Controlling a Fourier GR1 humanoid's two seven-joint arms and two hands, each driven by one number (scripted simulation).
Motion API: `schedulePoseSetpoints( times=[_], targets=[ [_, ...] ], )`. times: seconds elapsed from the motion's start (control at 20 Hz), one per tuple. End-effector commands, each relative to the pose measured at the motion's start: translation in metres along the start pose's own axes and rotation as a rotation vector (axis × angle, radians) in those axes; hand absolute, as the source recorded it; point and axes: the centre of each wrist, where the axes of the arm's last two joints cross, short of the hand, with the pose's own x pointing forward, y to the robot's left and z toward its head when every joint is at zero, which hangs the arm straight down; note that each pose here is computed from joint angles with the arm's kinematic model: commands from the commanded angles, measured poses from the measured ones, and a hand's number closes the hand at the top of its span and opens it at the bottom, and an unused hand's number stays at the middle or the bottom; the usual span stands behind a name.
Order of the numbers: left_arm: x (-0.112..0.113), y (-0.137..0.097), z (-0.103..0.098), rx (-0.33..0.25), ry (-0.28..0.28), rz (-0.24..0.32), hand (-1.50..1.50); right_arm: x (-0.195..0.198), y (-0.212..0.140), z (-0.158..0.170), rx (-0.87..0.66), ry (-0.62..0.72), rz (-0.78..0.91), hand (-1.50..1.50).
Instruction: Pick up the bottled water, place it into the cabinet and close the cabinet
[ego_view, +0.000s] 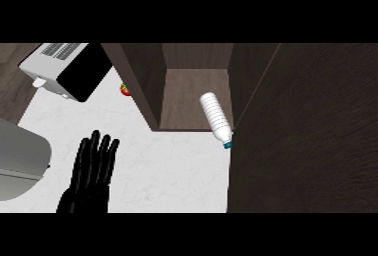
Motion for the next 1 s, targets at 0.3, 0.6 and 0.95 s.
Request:
schedulePoseSetpoints(
  times=[0.3,0.6,0.95],
  targets=[
    [0.019,0.028,0.020,0.023,-0.004,-0.012,-1.50,0.043,0.040,-0.045,0.114,-0.047,0.275,1.50],
    [0.025,0.044,0.020,0.028,0.016,0.001,-1.50,0.043,0.046,-0.072,0.142,-0.049,0.339,1.50],
    [0.033,0.053,0.024,0.009,-0.001,0.005,-1.50,0.043,0.050,-0.098,0.161,-0.048,0.367,1.50]
  ],
)
